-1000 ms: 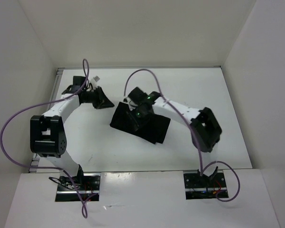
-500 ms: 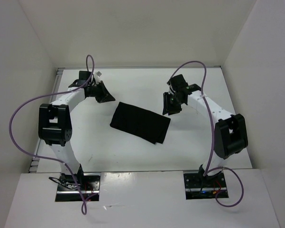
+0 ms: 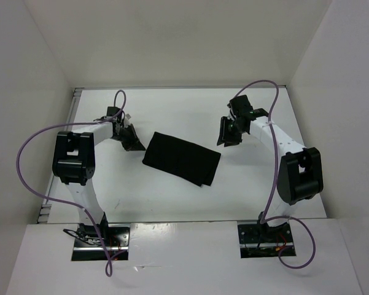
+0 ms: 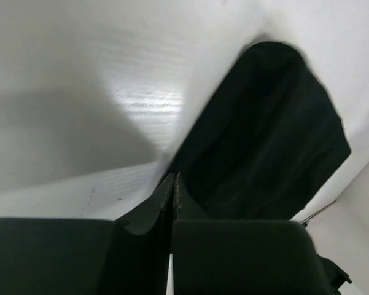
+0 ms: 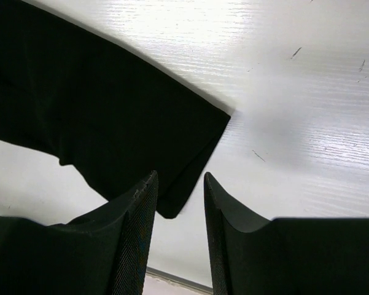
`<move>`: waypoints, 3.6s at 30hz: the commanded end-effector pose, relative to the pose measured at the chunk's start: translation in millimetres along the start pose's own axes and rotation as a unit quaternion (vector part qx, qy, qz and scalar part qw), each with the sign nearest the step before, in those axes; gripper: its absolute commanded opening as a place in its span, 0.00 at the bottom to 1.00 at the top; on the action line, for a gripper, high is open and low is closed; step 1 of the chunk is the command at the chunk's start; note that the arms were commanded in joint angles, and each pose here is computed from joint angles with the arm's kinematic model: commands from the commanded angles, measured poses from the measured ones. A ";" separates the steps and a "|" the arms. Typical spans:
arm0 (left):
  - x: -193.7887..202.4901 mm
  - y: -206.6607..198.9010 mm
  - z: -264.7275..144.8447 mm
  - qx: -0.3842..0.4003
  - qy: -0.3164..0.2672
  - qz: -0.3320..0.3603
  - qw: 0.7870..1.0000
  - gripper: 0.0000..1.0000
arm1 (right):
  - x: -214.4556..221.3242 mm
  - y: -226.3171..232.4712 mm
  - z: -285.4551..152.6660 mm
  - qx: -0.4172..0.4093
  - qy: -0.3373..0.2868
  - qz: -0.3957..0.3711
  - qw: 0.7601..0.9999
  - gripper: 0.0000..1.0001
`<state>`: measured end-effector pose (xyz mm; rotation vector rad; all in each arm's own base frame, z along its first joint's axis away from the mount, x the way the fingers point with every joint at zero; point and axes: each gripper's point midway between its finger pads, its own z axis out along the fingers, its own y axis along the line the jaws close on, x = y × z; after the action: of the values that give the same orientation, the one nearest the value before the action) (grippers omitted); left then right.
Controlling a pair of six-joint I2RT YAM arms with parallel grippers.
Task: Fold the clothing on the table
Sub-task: Fold the skirt
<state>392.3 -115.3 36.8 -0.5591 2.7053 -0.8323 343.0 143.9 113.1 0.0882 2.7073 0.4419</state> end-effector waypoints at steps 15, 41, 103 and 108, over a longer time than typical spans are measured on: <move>21.9 5.9 -13.0 -0.004 0.011 0.010 1.000 0.00 | 13.1 0.2 28.9 -0.015 0.025 0.015 0.999 0.42; 37.4 4.6 -14.2 0.012 0.031 -0.005 0.999 0.00 | -1.3 -4.5 25.4 -0.050 0.013 0.028 0.998 0.42; 61.0 44.6 12.1 -0.080 0.058 0.003 0.995 0.00 | -22.1 -13.4 56.3 -0.085 0.034 0.096 0.991 0.00; 61.0 45.0 12.0 -0.079 0.058 0.007 0.995 0.00 | -33.2 -16.6 54.9 -0.090 0.024 0.106 0.990 0.00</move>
<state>346.3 -126.8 14.3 -0.5384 2.8124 -0.8351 370.1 144.2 42.7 0.3370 2.8131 0.7426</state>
